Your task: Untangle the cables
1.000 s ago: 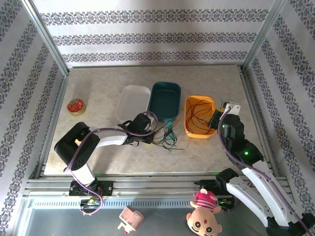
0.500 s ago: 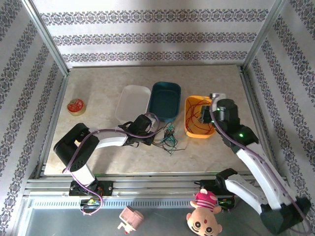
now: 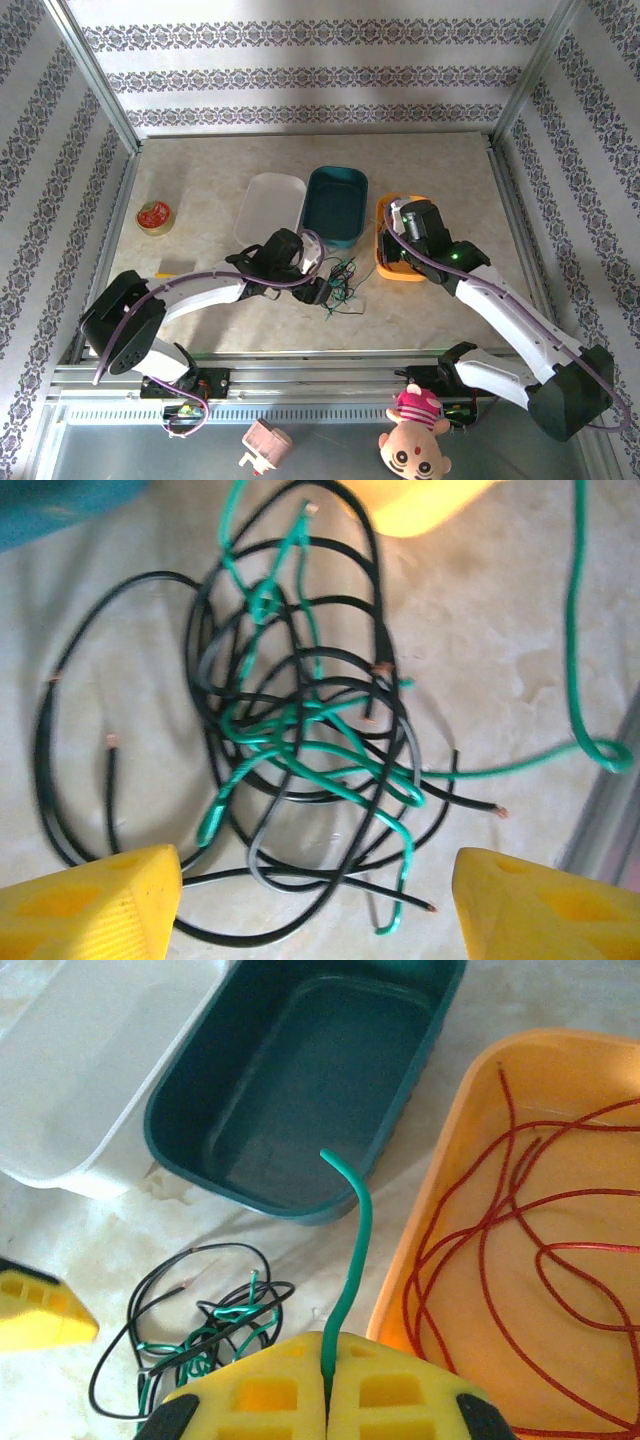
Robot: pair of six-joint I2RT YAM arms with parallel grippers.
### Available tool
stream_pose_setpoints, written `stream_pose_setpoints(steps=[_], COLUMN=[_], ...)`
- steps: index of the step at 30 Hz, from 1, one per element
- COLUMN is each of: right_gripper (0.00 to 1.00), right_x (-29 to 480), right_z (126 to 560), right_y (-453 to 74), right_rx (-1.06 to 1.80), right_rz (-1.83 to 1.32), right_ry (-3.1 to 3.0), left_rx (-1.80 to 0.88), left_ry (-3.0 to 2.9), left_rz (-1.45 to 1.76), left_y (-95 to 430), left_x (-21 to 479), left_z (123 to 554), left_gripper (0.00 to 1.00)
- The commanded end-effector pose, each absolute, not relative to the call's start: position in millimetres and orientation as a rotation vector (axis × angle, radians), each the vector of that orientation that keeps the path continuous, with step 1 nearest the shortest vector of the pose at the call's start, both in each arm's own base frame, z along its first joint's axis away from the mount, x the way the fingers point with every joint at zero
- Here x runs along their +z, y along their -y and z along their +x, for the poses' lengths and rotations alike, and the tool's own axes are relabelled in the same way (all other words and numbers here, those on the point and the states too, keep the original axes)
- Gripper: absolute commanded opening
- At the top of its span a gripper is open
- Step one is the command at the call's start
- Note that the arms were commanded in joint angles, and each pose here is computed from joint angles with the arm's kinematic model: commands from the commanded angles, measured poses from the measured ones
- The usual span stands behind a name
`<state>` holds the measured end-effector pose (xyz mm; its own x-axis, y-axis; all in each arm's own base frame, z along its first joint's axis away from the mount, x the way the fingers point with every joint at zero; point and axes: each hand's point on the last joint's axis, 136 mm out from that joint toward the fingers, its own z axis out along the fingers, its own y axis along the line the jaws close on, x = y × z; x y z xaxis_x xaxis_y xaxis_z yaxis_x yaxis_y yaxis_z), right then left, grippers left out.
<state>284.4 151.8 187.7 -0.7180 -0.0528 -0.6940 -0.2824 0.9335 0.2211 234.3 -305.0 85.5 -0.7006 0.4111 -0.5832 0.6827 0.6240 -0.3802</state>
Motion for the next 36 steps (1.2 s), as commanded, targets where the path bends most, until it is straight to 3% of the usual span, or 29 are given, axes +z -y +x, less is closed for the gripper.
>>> stream_pose_setpoints(steps=[1,8,10,15,18,25,36], right_gripper=[0.0,0.0,0.0,0.0,0.0,0.0,0.0], right_x=[198,198,198,207,214,239,349], right_z=[291,285,283,278,274,259,252], right_y=[-149,-150,-150,-142,-137,-128,-96], right_rx=[0.452,0.52,0.533,0.552,0.569,0.555,0.565], right_rz=[-0.192,-0.192,-0.185,-0.139,-0.124,-0.152,-0.072], right_ry=[-2.325,-2.329,-2.329,-2.3,-2.304,-2.347,-2.101], left_rx=[-0.834,-0.702,-0.678,-0.658,-0.68,-0.808,-0.792], left_ry=[-2.437,-2.408,-2.391,-2.432,-2.45,-2.466,-2.62], left_rz=[1.068,1.013,0.964,0.859,0.799,0.635,0.512], left_y=[316,326,326,321,319,309,281], left_x=[70,53,51,35,32,40,4], left_z=[209,233,242,251,252,258,251], left_gripper=[0.71,0.64,0.53,0.11,0.0,0.0,0.0])
